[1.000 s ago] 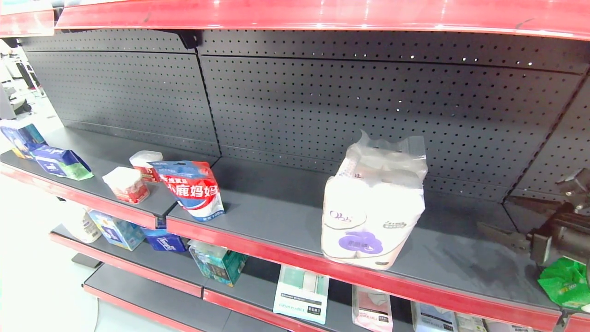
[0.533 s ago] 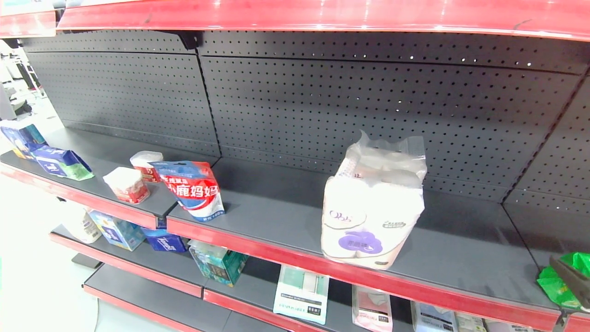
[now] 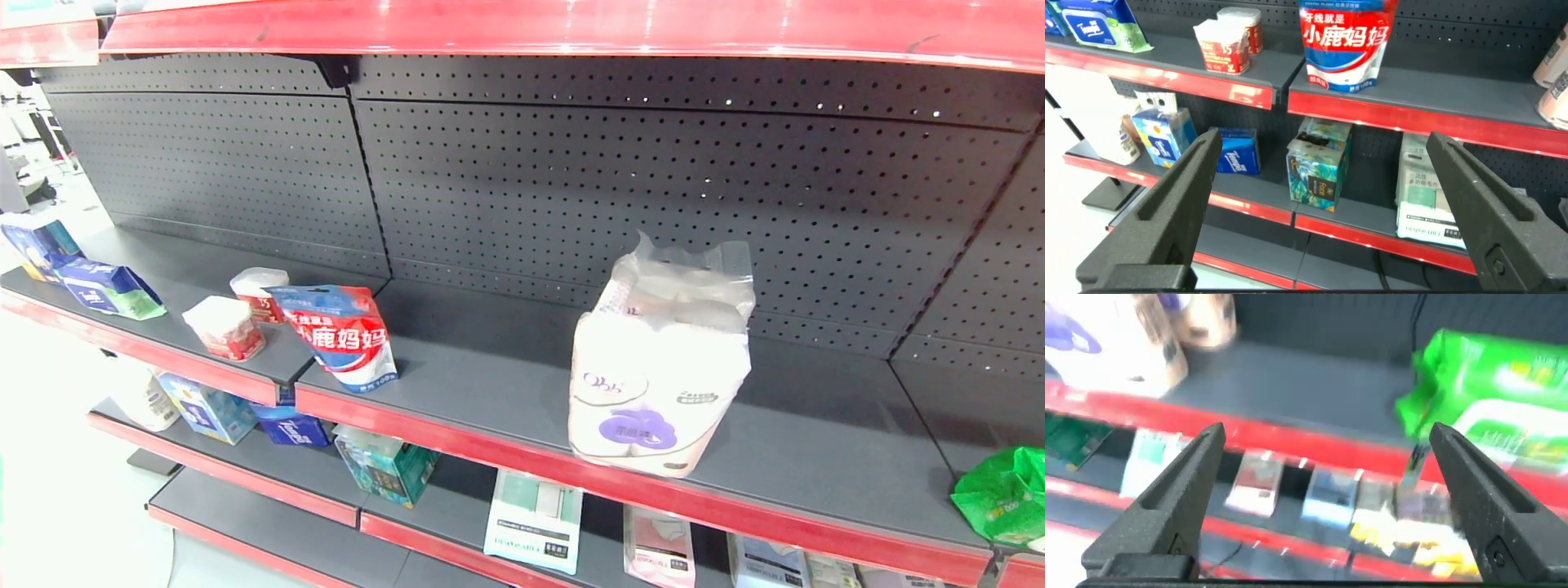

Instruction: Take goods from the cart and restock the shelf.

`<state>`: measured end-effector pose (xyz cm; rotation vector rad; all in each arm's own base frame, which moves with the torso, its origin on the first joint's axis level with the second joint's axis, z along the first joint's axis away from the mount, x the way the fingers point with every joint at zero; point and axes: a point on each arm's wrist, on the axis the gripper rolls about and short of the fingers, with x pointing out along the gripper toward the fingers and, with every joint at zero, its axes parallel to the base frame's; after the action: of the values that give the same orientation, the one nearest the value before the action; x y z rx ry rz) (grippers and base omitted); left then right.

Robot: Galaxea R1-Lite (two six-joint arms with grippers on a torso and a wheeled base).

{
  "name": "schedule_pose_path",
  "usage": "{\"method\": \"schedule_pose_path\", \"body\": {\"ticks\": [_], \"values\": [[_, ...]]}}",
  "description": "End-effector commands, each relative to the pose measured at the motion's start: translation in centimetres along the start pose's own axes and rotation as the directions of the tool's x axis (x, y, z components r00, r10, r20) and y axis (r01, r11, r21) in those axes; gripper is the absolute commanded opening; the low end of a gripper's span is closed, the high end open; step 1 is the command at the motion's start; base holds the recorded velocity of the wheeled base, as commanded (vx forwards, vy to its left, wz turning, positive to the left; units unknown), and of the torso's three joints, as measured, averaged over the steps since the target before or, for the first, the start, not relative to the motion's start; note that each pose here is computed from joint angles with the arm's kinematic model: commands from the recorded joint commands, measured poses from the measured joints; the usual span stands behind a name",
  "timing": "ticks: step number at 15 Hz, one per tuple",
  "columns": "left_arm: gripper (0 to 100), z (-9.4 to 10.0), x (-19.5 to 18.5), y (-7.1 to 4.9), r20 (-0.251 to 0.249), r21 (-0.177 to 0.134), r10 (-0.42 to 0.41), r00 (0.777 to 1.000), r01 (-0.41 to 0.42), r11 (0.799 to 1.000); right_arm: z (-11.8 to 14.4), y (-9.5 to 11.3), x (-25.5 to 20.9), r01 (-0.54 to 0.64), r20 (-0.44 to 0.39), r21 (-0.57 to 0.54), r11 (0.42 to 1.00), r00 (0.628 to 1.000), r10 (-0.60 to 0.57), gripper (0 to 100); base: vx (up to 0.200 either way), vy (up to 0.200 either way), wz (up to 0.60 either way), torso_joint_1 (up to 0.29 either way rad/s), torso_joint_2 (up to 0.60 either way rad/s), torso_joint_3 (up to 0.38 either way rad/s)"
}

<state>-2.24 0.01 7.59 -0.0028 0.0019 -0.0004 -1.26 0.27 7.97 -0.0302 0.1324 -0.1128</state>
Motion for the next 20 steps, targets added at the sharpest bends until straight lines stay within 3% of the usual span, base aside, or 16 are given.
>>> {"method": "schedule_pose_path", "body": {"ticks": [1, 20], "values": [[100, 0.04, -0.02, 0.0, 0.003, 0.0, 0.0, 1.0, 0.0, 1.0, -0.27, -0.06, -0.18, 0.036, 0.025, 0.03, 0.999, 0.999, -0.037, 100, 0.0, 0.0, 0.0, 0.0, 0.0, 0.0], [100, 0.05, -0.01, 0.0, 0.002, 0.0, 0.0, 1.0, 0.0, 1.0, -0.25, -0.09, -0.21, 0.066, 0.025, 0.051, 0.997, 0.997, -0.068, 100, 0.0, 0.0, 0.0, 0.0, 0.0, 0.0]]}}
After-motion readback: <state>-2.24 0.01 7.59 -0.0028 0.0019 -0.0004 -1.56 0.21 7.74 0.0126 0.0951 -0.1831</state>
